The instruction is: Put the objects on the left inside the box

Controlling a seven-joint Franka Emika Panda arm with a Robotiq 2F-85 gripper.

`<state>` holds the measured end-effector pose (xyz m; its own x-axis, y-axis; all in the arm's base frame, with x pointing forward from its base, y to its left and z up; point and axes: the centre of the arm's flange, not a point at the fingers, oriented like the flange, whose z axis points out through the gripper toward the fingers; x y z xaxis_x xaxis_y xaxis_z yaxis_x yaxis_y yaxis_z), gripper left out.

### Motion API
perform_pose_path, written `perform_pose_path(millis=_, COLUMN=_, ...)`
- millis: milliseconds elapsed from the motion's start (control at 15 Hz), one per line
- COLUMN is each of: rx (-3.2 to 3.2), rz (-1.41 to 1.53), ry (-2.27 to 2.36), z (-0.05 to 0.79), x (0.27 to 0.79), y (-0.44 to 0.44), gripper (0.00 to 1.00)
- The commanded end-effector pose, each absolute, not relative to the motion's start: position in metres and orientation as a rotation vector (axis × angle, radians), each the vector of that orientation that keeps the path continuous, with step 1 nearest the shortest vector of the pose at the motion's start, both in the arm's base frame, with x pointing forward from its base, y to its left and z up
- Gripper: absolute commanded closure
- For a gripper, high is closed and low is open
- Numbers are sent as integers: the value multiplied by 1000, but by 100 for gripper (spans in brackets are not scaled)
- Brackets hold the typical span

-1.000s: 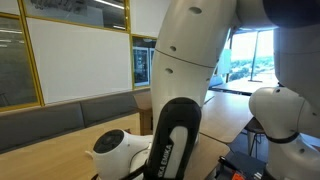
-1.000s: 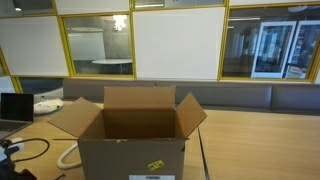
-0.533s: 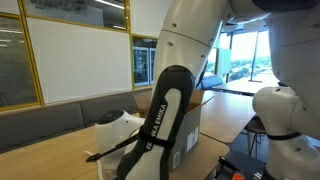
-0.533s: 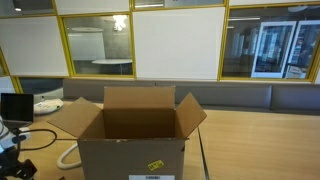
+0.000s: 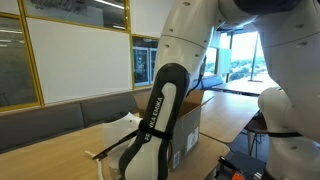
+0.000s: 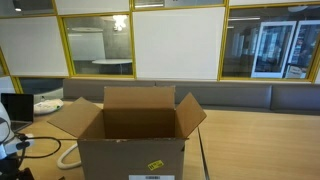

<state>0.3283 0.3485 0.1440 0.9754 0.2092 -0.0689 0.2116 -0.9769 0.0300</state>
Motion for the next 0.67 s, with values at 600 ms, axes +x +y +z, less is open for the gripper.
perform_pose_path(millis=600, rx=3255, rz=-190, ry=368, z=129, x=334, y=325, gripper=0)
